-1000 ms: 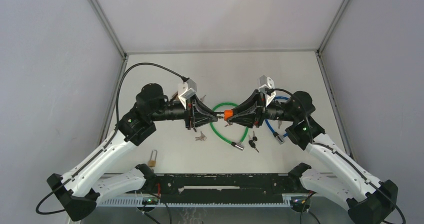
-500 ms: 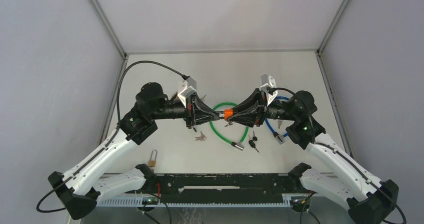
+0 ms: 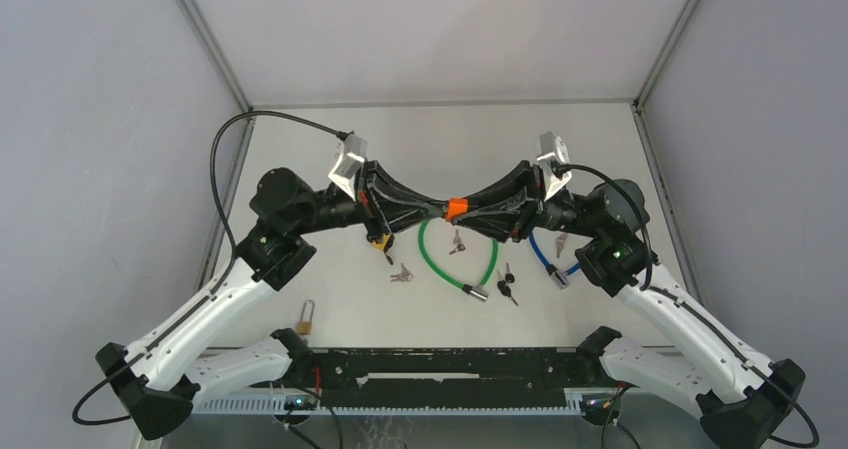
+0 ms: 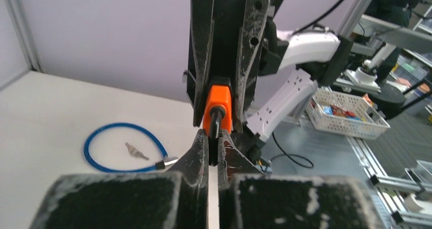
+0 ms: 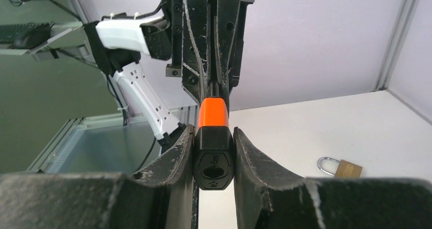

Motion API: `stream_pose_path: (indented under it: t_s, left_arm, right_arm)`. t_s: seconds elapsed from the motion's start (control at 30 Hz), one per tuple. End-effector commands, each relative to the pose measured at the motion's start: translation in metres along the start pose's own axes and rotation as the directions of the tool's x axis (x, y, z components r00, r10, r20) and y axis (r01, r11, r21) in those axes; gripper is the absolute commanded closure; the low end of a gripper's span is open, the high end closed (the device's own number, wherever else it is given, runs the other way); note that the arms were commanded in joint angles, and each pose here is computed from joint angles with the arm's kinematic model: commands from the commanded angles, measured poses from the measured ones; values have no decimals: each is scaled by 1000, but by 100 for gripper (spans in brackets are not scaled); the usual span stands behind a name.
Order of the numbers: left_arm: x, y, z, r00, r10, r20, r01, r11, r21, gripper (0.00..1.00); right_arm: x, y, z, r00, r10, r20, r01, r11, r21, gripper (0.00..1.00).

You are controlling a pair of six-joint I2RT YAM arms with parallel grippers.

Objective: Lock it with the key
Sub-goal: Place the lock at the center of the board.

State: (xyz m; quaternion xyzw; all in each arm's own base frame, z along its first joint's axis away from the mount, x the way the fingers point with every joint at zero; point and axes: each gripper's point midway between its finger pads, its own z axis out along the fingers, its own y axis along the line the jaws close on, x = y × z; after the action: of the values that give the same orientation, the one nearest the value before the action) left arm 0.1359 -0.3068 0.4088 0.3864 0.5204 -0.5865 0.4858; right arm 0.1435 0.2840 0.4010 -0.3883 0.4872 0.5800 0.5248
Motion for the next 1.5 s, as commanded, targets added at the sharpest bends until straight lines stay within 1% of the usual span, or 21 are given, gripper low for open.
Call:
stream_pose_path:
  t_s: [0.0,0.07,0.17,0.23,0.33,0.4,0.43,0.53,0.6,0.7,0.77,0.9,0.97,1.03,1.1,1.17,1.23,1.3,1.4,1.47]
  left_arm:
    - [-7,-6,23,997,-45,64,40,997,65,100]
    - [5,-5,25,999,-40,15,39,997,65,100]
    - [29,0,29,995,-50,-84,55,997,61,100]
    - [39,6,30,991,-53,-120,58,997,43,100]
    - [48,14,31,986,-18,-164,23,999,30,100]
    - [56,18,29,978,-7,-207,11,1000,20,100]
    - [60,19,28,973,-9,-231,13,1000,16,100]
    - [61,16,27,966,2,-258,9,999,40,100]
    - [58,14,27,966,6,-257,6,999,44,100]
    - [52,13,31,968,1,-250,11,999,46,100]
    - [52,15,35,966,-5,-258,14,999,33,100]
    - [64,27,45,948,-39,-317,27,999,-42,100]
    - [63,28,50,946,-55,-319,43,998,-45,100]
    - [66,19,55,942,-57,-329,62,998,6,100]
    - [61,-7,60,953,-30,-303,81,984,158,100]
    - [60,-29,66,960,34,-278,47,959,280,100]
    - [56,-33,72,966,20,-259,67,944,324,100]
    - [47,-32,70,971,-21,-239,107,929,354,100]
    - [30,-32,59,983,-66,-173,129,912,389,100]
    - [30,-29,54,983,-50,-177,113,922,369,100]
  right_arm:
    - [16,-21,19,998,56,-19,-55,996,71,100]
    - [12,-28,20,999,51,-5,-50,993,103,100]
    - [-7,-35,26,999,37,33,-41,989,139,100]
    - [-30,-40,28,997,9,82,-24,984,178,100]
    - [-69,-40,23,985,-54,162,16,974,224,100]
    - [-89,-37,22,982,-77,175,34,971,237,100]
    - [-93,-36,23,983,-78,163,37,970,241,100]
    - [-87,-37,23,993,-57,102,30,969,246,100]
    - [-73,-43,20,998,-27,54,10,959,282,100]
    - [-60,-48,18,1000,-11,17,6,951,308,100]
    - [-58,-49,20,1000,-23,8,20,951,310,100]
    - [-66,-51,26,999,-33,26,23,951,309,100]
    - [-71,-53,26,998,-47,33,34,949,313,100]
    - [-75,-53,27,998,-53,46,36,952,304,100]
    - [-79,-56,28,996,-58,63,37,955,294,100]
    - [-87,-60,27,994,-65,89,37,956,290,100]
    - [-101,-60,25,988,-78,131,41,962,269,100]
    - [-112,-54,20,987,-93,132,59,969,241,100]
    - [-122,-38,11,992,-101,77,86,980,178,100]
    - [-126,-24,6,992,-123,38,117,983,143,100]
